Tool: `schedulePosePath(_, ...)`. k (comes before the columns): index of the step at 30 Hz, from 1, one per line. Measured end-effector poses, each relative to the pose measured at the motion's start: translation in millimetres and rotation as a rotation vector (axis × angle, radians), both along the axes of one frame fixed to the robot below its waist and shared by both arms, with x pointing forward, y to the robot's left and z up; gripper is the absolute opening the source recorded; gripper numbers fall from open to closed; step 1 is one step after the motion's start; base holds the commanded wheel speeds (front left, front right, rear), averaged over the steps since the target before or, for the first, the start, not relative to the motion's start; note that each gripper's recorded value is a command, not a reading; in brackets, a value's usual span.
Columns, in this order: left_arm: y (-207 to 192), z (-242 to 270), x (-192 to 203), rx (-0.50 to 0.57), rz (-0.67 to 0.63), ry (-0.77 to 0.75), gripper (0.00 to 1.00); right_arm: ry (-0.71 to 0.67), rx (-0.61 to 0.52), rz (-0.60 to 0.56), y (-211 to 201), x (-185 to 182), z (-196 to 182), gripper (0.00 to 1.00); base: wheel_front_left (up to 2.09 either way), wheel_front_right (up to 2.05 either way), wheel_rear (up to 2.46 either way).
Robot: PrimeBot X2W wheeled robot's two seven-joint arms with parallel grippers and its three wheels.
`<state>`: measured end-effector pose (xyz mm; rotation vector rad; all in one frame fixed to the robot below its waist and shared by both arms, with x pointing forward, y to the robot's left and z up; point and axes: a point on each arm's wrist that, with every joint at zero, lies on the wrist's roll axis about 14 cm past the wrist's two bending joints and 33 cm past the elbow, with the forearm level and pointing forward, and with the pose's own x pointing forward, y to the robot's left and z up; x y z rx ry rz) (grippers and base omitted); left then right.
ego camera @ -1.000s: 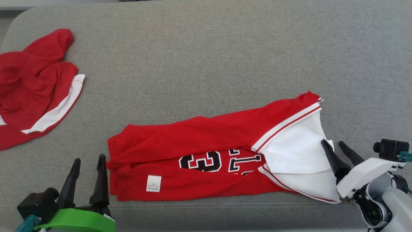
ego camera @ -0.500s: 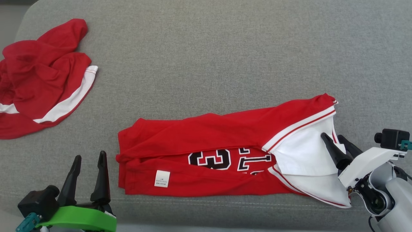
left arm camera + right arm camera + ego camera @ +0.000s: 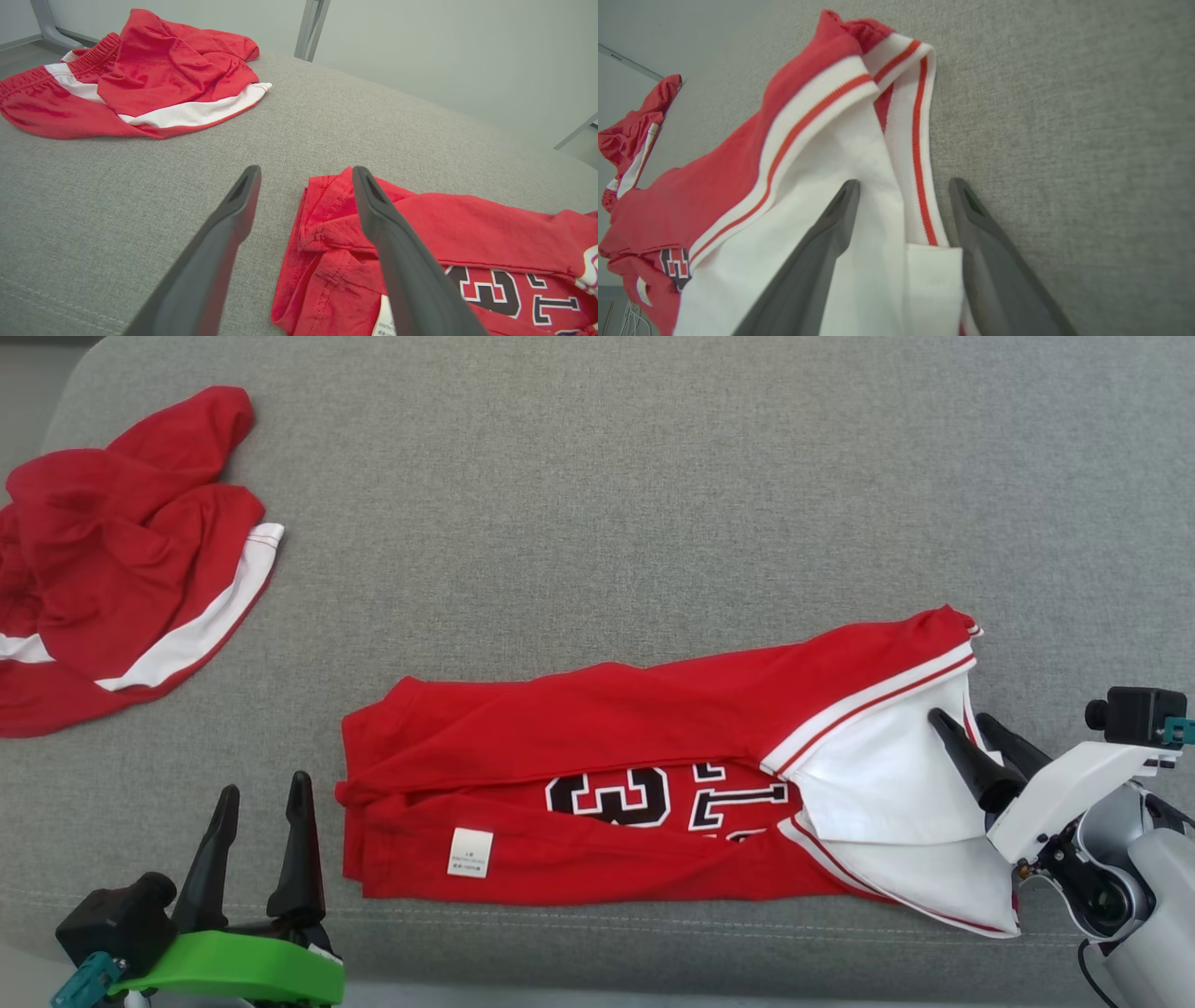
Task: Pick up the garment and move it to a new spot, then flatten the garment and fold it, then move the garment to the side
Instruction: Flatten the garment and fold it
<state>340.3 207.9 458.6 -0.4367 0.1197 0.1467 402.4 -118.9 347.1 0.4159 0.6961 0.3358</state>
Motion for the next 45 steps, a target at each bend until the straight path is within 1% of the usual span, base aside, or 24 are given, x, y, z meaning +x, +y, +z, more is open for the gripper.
schedulePosePath(10,-4.1,-1.5,2.7,-0.017,0.002,0.001,1.0,0.006,-0.013,0.005,-5.7,1.2,-0.8,1.0,0.0,0.0,0.0)
schedulePosePath(24,-5.9,-2.5,2.6,-0.031,0.012,0.001,1.0,0.105,0.001,0.082,4.5,-5.2,-4.3,1.0,0.0,0.0,0.0)
schedulePosePath(25,-6.0,-2.5,2.4,-0.031,0.013,0.001,1.0,0.112,0.0,0.09,5.3,-5.9,-4.2,0.94,0.0,0.0,0.0)
schedulePosePath(26,-5.9,-2.6,2.1,-0.031,0.016,0.001,1.0,0.116,-0.002,0.097,5.9,-6.2,-3.9,0.94,0.0,0.0,0.0)
schedulePosePath(27,-5.7,-2.8,1.7,-0.032,0.018,0.001,1.0,0.119,-0.004,0.104,6.7,-6.5,-3.2,0.83,0.0,0.0,0.0)
schedulePosePath(28,-5.7,-2.8,1.7,-0.032,0.018,0.001,1.0,0.119,-0.004,0.104,6.7,-6.5,-3.2,0.71,0.0,0.0,0.0)
schedulePosePath(29,-5.7,-2.7,1.3,-0.033,0.02,0.0,1.0,0.124,-0.006,0.112,7.5,-7.6,-2.8,0.45,0.0,0.0,0.0)
schedulePosePath(30,-5.9,-2.3,1.2,-0.034,0.021,-0.001,1.0,0.131,-0.007,0.122,8.9,-9.1,-2.8,0.29,0.0,0.0,0.0)
schedulePosePath(31,-6.3,-2.1,1.2,-0.037,0.021,-0.002,1.0,0.136,-0.006,0.127,9.7,-9.8,-2.6,0.29,0.0,0.0,0.0)
schedulePosePath(32,-6.8,-1.9,1.2,-0.039,0.022,-0.003,1.0,0.143,-0.007,0.133,10.0,-10.6,-2.8,0.06,0.0,0.0,0.0)
schedulePosePath(33,-7.2,-1.7,1.2,-0.041,0.022,-0.004,1.0,0.151,-0.006,0.141,11.3,-12.2,-3.1,0.0,0.0,0.0,0.0)
schedulePosePath(40,-7.9,-1.5,0.6,-0.047,0.021,-0.008,1.0,0.166,0.011,0.168,18.1,-15.5,-0.1,0.0,0.0,0.0,0.0)
schedulePosePath(45,-7.6,-1.7,0.0,-0.05,0.026,-0.008,1.0,0.152,0.009,0.173,17.9,-13.5,3.5,0.0,0.0,0.0,0.0)
